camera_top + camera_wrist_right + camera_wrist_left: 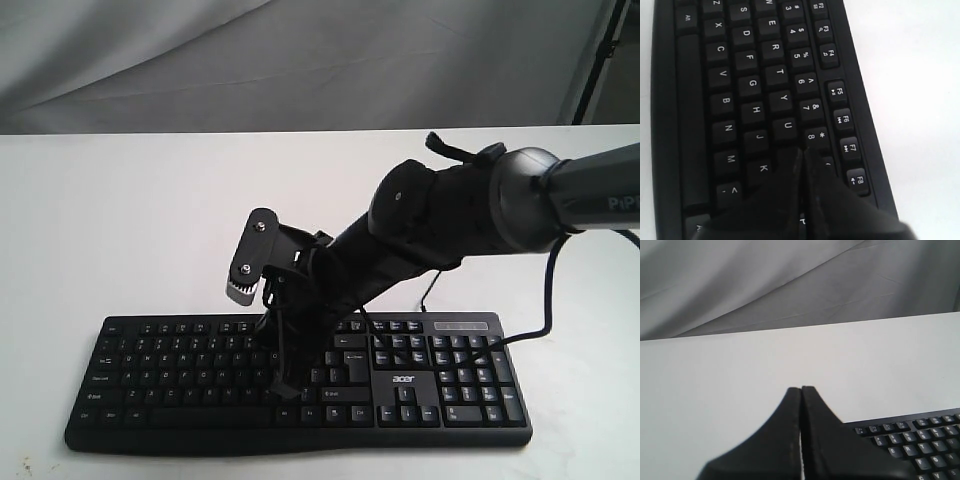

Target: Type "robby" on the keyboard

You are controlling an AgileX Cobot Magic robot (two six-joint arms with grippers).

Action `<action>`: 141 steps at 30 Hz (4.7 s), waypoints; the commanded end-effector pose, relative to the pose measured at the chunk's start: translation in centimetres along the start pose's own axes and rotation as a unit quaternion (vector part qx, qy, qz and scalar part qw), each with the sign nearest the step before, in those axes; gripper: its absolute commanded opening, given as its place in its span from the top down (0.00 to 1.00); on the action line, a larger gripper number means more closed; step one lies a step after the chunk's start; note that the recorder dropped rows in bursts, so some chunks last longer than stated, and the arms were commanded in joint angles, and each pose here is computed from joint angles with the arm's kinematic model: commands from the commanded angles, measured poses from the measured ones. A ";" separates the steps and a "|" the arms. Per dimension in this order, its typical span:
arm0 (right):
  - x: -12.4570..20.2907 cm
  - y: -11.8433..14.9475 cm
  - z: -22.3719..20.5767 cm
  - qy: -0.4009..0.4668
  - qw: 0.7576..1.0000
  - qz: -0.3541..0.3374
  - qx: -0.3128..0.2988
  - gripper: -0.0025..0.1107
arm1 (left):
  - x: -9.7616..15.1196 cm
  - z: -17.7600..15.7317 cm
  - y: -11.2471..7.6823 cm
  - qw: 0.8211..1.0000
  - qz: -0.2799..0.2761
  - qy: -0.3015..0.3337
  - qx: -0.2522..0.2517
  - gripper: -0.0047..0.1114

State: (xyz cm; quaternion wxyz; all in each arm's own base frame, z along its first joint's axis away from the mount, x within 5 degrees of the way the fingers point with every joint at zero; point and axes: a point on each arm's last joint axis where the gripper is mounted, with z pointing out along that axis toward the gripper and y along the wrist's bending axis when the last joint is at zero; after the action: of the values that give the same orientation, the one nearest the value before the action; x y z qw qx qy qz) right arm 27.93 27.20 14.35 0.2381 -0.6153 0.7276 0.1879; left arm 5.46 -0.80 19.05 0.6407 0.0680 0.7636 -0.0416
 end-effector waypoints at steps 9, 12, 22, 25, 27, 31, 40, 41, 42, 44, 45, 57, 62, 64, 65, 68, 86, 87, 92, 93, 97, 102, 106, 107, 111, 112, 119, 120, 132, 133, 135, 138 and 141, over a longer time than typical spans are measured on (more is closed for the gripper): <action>0.0 0.0 -0.3 -0.001 1.000 -0.001 0.004 0.98 | 0.1 0.0 0.0 1.000 0.001 -0.002 0.003 0.96; 0.0 0.0 -0.3 -0.001 1.000 -0.001 0.004 0.98 | 0.1 0.0 0.0 1.000 0.001 -0.002 0.003 0.96; 0.0 0.0 -0.3 -0.001 1.000 0.000 0.004 0.98 | 0.1 0.0 0.0 1.000 0.001 -0.002 0.003 0.96; 0.0 0.0 -0.3 -0.001 1.000 0.000 0.004 0.98 | 0.1 0.0 0.0 1.000 0.001 -0.002 0.003 0.96; 0.3 0.0 0.3 0.006 1.000 0.003 0.000 0.98 | 0.1 0.0 0.0 1.000 0.001 -0.002 0.003 0.96; 0.9 -0.1 1.3 0.016 1.000 0.008 0.001 0.98 | 0.1 0.0 0.0 1.000 0.001 -0.002 0.003 0.96; 0.9 -0.1 1.3 0.015 1.000 0.011 -0.003 0.98 | 0.1 0.0 0.0 1.000 0.001 -0.002 0.003 0.96; 0.9 -0.1 1.3 0.015 1.000 0.011 -0.003 0.98 | 0.1 0.0 0.0 1.000 0.001 -0.002 0.003 0.96; 0.9 -0.1 1.3 0.015 1.000 0.011 -0.003 0.98 | 0.1 0.0 0.0 1.000 0.001 -0.002 0.003 0.96; 0.9 -0.1 1.3 0.015 1.000 0.011 -0.003 0.98 | 0.1 0.0 0.0 1.000 0.001 -0.002 0.003 0.96; 0.9 -0.1 1.3 0.015 1.000 0.011 -0.003 0.98 | 0.1 0.0 0.0 1.000 0.001 -0.002 0.003 0.96; 1.8 0.0 2.5 0.030 0.999 0.018 -0.013 0.98 | 0.1 0.0 0.0 1.000 0.001 -0.002 0.003 0.96; 1.8 0.0 2.5 0.030 0.999 0.018 -0.015 0.98 | 0.1 0.0 0.0 1.000 0.001 -0.002 0.003 0.96; 1.6 0.0 2.3 0.028 0.999 0.015 -0.013 0.98 | 0.1 0.0 0.0 1.000 0.001 -0.002 0.003 0.96; 1.5 0.0 2.1 0.025 1.000 0.014 -0.011 0.98 | 0.1 0.0 0.0 1.000 0.001 -0.002 0.003 0.96; 0.7 0.0 1.0 0.012 1.000 0.009 -0.003 0.98 | 0.1 0.0 0.0 1.000 0.001 -0.002 0.003 0.96; -3.2 4.6 1.5 -0.021 1.000 -0.020 -0.001 0.98 | 0.1 0.0 0.0 1.000 0.001 -0.002 0.003 0.96; -3.2 4.6 1.5 -0.022 1.000 -0.017 -0.001 0.98 | 0.1 0.0 0.0 1.000 0.001 -0.002 0.003 0.96; -3.3 4.4 1.5 -0.031 0.999 -0.004 0.014 0.98 | 0.1 0.0 0.0 1.000 0.001 -0.002 0.003 0.96; -3.3 4.4 1.5 -0.031 0.999 -0.004 0.014 0.98 | 0.1 0.0 0.0 1.000 0.001 -0.002 0.003 0.96; -3.4 4.3 1.5 -0.033 0.999 0.001 0.016 0.98 | 0.1 0.0 0.0 1.000 0.001 -0.002 0.003 0.96; -3.8 4.4 1.5 -0.039 0.999 0.002 0.012 0.98 | 0.1 0.0 0.0 1.000 0.001 -0.002 0.003 0.96; -3.5 4.7 2.4 -0.031 1.000 0.000 0.007 0.98 | 0.1 0.0 0.0 1.000 0.001 -0.002 0.003 0.96; -3.4 4.9 2.6 -0.027 1.000 -0.002 0.005 0.98 | 0.1 0.0 0.0 1.000 0.001 -0.002 0.003 0.96; -3.2 5.3 3.6 -0.020 1.000 -0.010 0.008 0.98 | 0.1 0.0 0.0 1.000 0.001 -0.002 0.003 0.96; -3.1 5.3 3.7 -0.018 1.000 -0.010 0.007 0.98 | 0.1 0.0 0.0 1.000 0.001 -0.002 0.003 0.96; -3.2 5.3 3.7 -0.019 1.000 -0.011 0.008 0.98 | 0.1 0.0 0.0 1.000 0.001 -0.002 0.003 0.96; -3.2 5.4 3.7 -0.020 1.000 -0.012 0.008 0.98 | 0.1 0.0 0.0 1.000 0.001 -0.002 0.003 0.96; -3.3 5.1 3.7 -0.022 0.999 -0.013 0.021 0.98 | 0.1 0.0 0.0 1.000 0.001 -0.002 0.003 0.96; -3.3 5.2 3.7 -0.022 0.999 -0.014 0.019 0.98 | 0.1 0.0 0.0 1.000 0.001 -0.002 0.003 0.96; -3.2 5.2 3.7 -0.021 1.000 -0.015 0.019 0.98 | 0.1 0.0 0.0 1.000 0.001 -0.002 0.003 0.96; -3.2 5.2 3.8 -0.020 1.000 -0.014 0.018 0.98 | 0.1 0.0 0.0 1.000 0.001 -0.002 0.003 0.96; -3.0 5.2 4.0 -0.017 1.000 -0.013 0.018 0.98 | 0.1 0.0 0.0 1.000 0.001 -0.002 0.003 0.96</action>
State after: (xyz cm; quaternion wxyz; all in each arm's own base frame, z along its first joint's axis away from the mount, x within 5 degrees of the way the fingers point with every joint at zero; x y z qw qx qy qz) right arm 23.68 32.65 12.86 0.2640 -0.6140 0.7210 0.1828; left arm 5.46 -0.80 19.05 0.6407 0.0680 0.7636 -0.0416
